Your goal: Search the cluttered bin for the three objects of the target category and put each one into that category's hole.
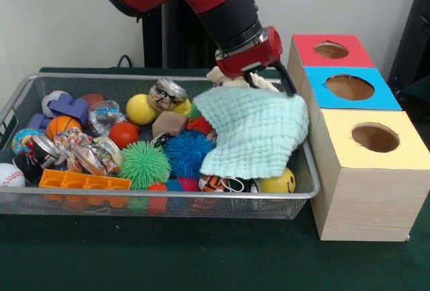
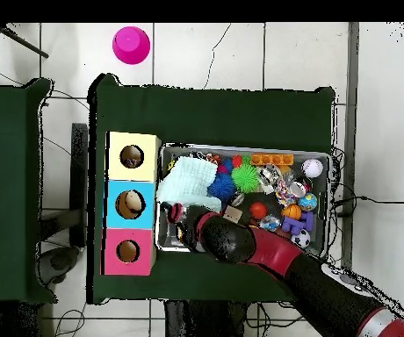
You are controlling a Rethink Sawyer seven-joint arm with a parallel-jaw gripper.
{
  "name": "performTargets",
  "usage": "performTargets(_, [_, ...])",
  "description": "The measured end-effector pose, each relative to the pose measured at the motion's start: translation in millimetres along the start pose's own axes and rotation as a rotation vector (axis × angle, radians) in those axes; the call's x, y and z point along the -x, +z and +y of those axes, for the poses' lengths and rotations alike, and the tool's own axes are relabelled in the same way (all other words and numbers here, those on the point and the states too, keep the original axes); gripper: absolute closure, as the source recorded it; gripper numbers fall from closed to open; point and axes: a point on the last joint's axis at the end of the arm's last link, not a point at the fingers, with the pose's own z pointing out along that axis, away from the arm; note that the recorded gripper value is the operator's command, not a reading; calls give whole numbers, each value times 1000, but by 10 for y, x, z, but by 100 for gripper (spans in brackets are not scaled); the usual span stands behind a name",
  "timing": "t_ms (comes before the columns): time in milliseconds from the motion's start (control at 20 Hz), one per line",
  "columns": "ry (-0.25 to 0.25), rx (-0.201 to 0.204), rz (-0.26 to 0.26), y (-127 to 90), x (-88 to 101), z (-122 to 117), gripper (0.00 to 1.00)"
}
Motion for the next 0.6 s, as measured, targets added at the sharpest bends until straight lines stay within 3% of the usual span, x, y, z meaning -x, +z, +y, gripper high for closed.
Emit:
performTargets(300, [-20, -33, -4, -48, 15, 1, 0])
performTargets(400, [-50, -103, 34, -67, -30, -56, 0])
performTargets(450, [-59, -117, 43, -69, -38, -67, 0])
performTargets(500, [-115, -186, 91, -77, -73, -102, 0])
performTargets(600, [-170, -241, 131, -95, -93, -120, 0])
